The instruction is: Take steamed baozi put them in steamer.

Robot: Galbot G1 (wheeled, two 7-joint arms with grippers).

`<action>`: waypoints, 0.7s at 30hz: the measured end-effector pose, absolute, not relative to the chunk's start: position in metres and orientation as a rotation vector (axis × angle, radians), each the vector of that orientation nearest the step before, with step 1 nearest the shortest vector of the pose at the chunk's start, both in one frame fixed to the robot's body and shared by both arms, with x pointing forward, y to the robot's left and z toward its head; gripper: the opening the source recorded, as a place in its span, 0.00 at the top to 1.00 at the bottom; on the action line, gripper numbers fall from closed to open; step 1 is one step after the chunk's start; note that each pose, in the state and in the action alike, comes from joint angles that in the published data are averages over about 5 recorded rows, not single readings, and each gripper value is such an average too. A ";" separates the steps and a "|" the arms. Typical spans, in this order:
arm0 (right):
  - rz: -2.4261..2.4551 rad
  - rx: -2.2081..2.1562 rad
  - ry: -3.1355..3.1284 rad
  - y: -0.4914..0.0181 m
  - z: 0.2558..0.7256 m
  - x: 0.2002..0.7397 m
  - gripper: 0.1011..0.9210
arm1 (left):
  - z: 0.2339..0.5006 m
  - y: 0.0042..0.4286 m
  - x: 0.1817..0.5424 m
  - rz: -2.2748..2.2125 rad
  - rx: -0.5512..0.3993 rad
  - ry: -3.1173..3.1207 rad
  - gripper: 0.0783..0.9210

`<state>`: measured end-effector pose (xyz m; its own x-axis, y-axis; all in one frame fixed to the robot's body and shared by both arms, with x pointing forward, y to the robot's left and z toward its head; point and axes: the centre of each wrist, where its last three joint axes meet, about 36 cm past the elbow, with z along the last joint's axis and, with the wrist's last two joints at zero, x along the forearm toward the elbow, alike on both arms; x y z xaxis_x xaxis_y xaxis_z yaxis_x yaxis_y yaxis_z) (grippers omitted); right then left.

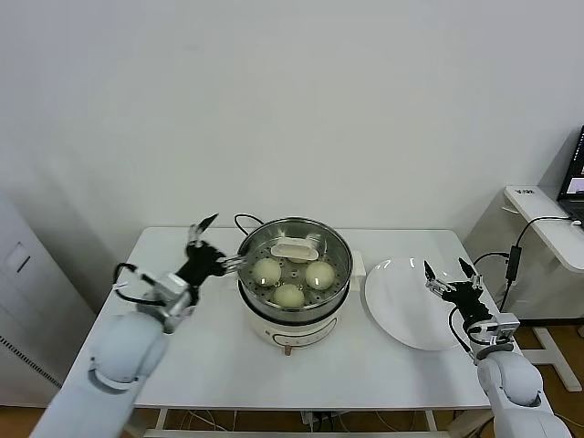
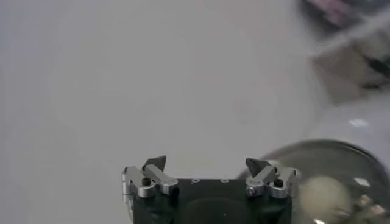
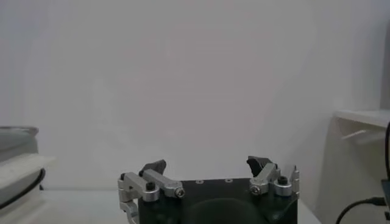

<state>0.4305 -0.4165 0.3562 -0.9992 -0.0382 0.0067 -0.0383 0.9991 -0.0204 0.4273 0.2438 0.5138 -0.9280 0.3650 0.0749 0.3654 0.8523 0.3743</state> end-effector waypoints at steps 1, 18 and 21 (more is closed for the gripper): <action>0.038 0.061 -3.132 -0.416 0.357 0.430 0.12 | 0.509 0.252 0.430 -0.561 -0.572 -3.017 0.12; 0.064 0.001 -3.048 -0.416 0.370 0.419 0.12 | 0.436 0.345 0.448 -0.210 -0.282 -2.917 0.12; 0.066 -0.009 -3.037 -0.416 0.370 0.418 0.12 | 0.430 0.355 0.447 -0.197 -0.256 -2.905 0.12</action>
